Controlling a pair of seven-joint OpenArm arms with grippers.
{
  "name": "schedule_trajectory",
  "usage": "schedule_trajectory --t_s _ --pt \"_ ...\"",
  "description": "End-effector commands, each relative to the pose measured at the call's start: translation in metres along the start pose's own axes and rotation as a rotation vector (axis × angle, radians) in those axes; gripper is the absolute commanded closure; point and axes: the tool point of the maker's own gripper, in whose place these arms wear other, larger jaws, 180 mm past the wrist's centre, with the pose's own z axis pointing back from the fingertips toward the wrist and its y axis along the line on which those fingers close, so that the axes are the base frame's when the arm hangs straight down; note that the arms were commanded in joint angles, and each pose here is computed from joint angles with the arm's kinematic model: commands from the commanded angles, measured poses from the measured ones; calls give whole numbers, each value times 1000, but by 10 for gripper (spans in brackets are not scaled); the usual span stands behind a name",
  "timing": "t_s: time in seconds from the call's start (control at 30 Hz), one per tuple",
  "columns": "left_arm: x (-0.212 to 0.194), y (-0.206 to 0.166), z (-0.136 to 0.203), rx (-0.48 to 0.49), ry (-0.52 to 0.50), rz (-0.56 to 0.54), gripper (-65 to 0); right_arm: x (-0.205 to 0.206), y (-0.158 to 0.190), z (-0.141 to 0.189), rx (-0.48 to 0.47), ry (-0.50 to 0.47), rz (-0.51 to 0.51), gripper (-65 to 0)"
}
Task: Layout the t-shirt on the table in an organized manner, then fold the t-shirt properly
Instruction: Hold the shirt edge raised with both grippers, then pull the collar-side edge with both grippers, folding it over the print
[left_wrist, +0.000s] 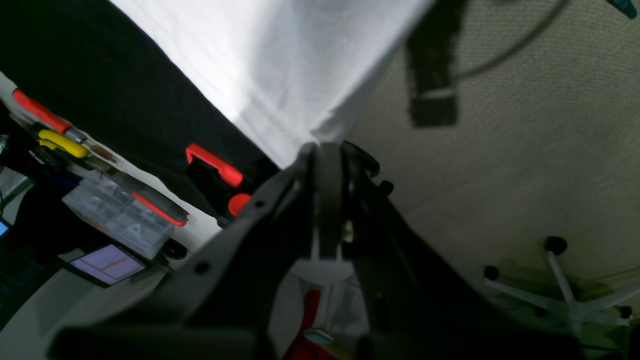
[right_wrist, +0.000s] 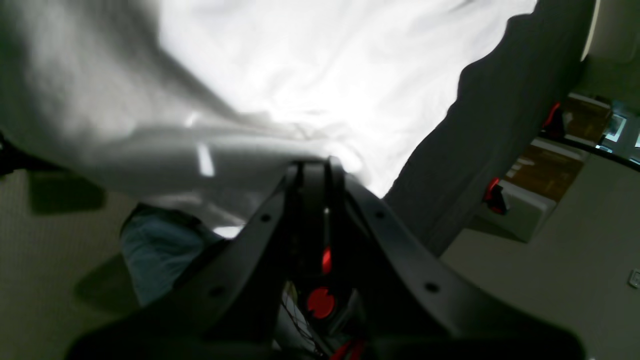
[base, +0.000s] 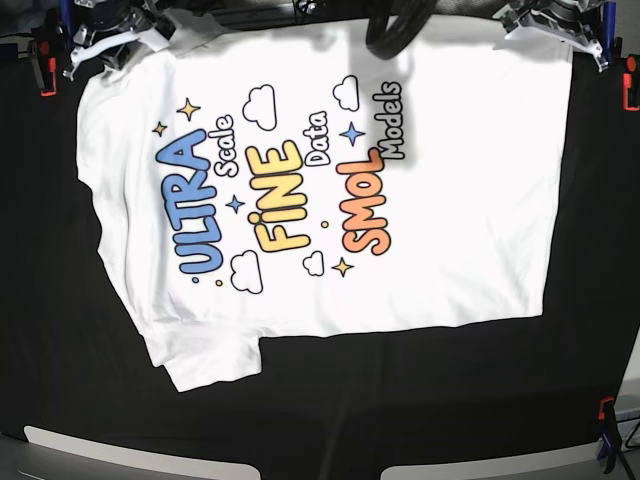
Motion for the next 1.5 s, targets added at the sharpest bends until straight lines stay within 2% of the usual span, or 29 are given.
schedule_trajectory --t_s 0.0,0.2,0.43,0.5,0.63,0.7,0.87,1.07,1.47 --pt "-3 8 3 32 9 -7 0 4 -12 2 -36 -15 -1 0" --pt "-11 32 6 161 56 -24 0 4 -35 -4 -113 10 -51 0" --pt "-8 36 6 184 42 -35 0 14 -65 -14 -198 -8 -103 0" --pt "1 35 6 183 -11 -40 0 17 -73 -17 -209 -16 -126 0" --pt "41 34 10 180 -230 -55 0 25 -88 -24 -228 -33 -178 0" --pt "54 40 12 186 -291 -39 0 28 -97 -26 -244 -43 -198 0" --pt "69 78 11 262 -323 53 0 37 -123 -31 -298 -68 -235 0" --pt "72 120 13 369 -303 132 0 48 -140 -39 -290 -92 -297 0" --pt "87 160 21 444 -350 203 0 64 -159 -44 -301 -118 -409 0"
